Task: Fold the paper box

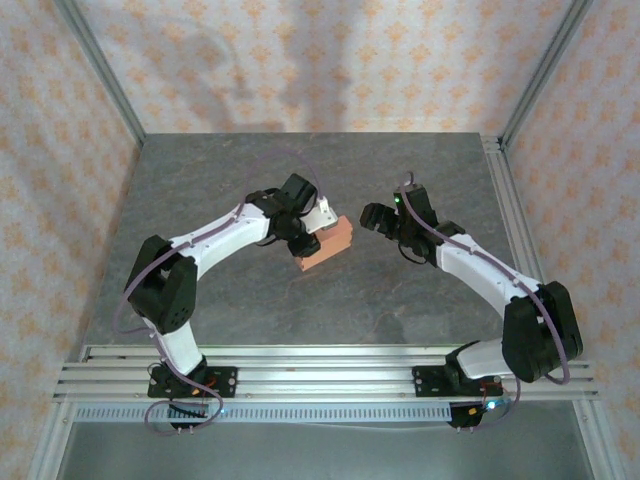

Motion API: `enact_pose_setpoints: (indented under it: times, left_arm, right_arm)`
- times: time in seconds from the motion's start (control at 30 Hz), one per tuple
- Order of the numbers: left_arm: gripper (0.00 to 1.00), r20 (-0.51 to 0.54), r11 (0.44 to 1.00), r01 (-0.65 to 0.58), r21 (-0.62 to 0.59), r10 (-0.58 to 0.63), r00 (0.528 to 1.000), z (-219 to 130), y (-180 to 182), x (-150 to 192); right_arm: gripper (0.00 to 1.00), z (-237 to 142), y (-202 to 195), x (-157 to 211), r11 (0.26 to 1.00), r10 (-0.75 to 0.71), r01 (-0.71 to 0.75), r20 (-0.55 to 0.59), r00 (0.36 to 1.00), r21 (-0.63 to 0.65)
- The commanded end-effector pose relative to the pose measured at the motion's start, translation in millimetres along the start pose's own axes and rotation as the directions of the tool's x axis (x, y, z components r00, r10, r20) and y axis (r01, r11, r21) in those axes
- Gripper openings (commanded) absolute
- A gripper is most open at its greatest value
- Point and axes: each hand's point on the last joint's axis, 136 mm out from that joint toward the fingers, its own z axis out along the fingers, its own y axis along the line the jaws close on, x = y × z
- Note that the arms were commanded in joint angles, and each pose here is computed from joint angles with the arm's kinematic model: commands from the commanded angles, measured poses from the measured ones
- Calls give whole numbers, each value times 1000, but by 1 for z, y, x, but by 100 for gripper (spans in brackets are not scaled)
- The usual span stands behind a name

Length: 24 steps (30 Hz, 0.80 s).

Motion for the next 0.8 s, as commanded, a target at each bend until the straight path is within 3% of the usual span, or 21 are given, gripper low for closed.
enact_pose_setpoints:
  times: [0.0,0.1,0.23,0.33,0.4,0.5,0.53,0.63,0.7,0.77]
  left_arm:
    - [35,-14,978,-29,-205,27,1000,-11,26,3]
    - [35,5,927,-5,-375,8,1000,-14,52,2]
    - [33,-19,788,-11,-615,0,1000,-21,85,4]
    - [34,-86,667,-76,-741,18,996,-22,97,6]
    - [37,-119,631,-101,-769,15,993,-20,100,7]
    - [46,-118,629,-70,-774,-35,992,-16,103,8]
    - [55,-96,653,-44,-756,-45,994,-14,100,6]
    - [70,-22,743,26,-669,-55,998,-12,84,0]
    - [95,52,795,86,-601,-69,996,-16,72,-5]
    - [100,137,841,154,-519,-96,986,-23,62,-10]
  right_arm:
    - [90,-1,-7,-2,1000,-12,12,11,1000,27]
    - [90,1,-5,-2,1000,-13,13,9,1000,20]
    - [90,4,-5,-1,1000,-14,14,3,1000,16]
    - [90,5,-6,-1,1000,-16,16,1,1000,21]
    - [90,5,-7,0,1000,-18,18,2,1000,21]
    - [90,4,-10,1,999,-20,20,1,1000,26]
    - [91,4,-11,1,999,-26,26,1,1000,26]
    - [95,-1,-14,-1,998,-47,46,18,999,36]
    - [98,-6,-16,-5,997,-70,69,38,997,47]
    - [100,-10,-19,-9,994,-93,89,60,994,64]
